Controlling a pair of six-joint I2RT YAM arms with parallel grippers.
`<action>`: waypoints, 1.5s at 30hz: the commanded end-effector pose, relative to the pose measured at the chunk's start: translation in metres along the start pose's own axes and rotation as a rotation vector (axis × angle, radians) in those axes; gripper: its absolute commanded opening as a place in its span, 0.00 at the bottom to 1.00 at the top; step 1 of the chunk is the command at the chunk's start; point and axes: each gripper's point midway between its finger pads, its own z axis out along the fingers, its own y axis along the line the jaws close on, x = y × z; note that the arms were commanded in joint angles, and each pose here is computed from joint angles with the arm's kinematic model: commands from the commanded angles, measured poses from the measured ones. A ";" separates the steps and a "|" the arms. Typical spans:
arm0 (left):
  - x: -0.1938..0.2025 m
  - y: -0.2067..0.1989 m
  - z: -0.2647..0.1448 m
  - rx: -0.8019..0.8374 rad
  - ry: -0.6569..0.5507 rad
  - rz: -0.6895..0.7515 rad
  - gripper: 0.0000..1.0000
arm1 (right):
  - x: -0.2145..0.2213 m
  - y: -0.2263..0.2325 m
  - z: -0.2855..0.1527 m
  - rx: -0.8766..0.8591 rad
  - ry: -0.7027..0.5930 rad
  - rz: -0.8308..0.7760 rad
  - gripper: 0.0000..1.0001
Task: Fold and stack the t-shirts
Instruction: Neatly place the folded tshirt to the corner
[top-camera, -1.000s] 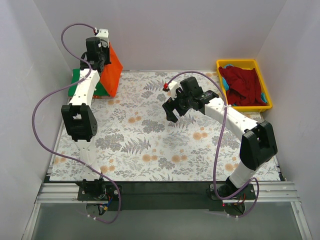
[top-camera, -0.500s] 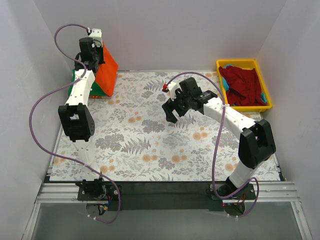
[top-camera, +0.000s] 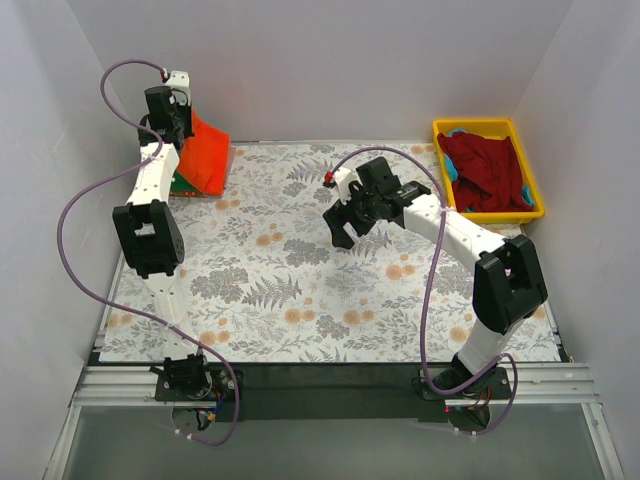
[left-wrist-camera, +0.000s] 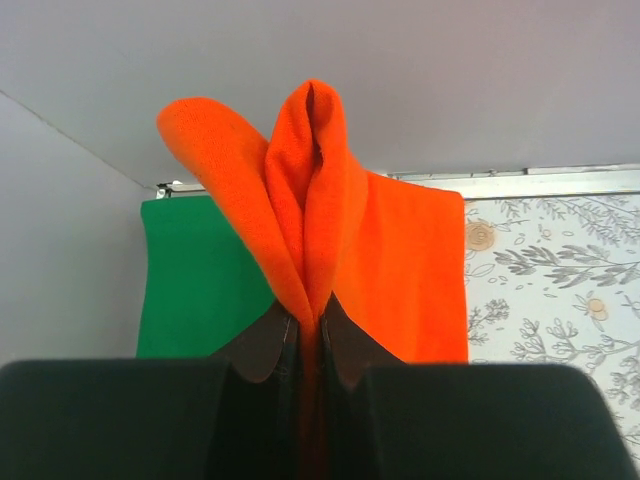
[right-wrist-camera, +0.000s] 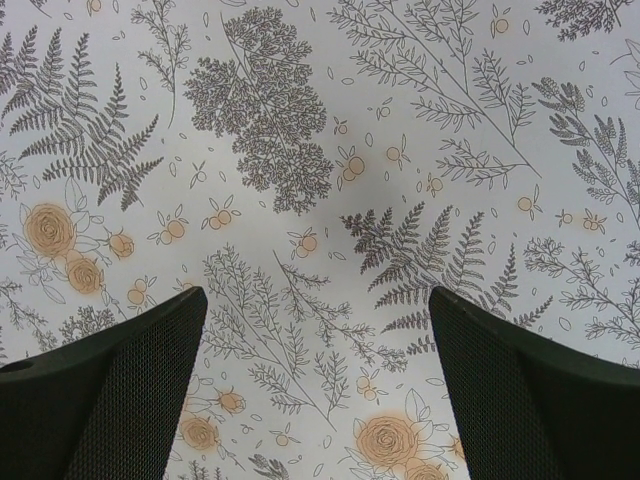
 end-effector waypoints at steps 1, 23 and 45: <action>-0.030 0.021 0.001 -0.034 -0.098 0.037 0.00 | -0.012 0.000 -0.003 -0.011 -0.021 0.008 0.98; -0.028 0.123 0.020 -0.235 -0.141 0.124 0.59 | -0.014 -0.031 -0.027 0.059 -0.038 0.061 0.98; 0.044 -0.109 -0.242 0.446 0.265 -0.352 0.91 | 0.096 -0.100 -0.188 0.322 -0.158 0.402 0.98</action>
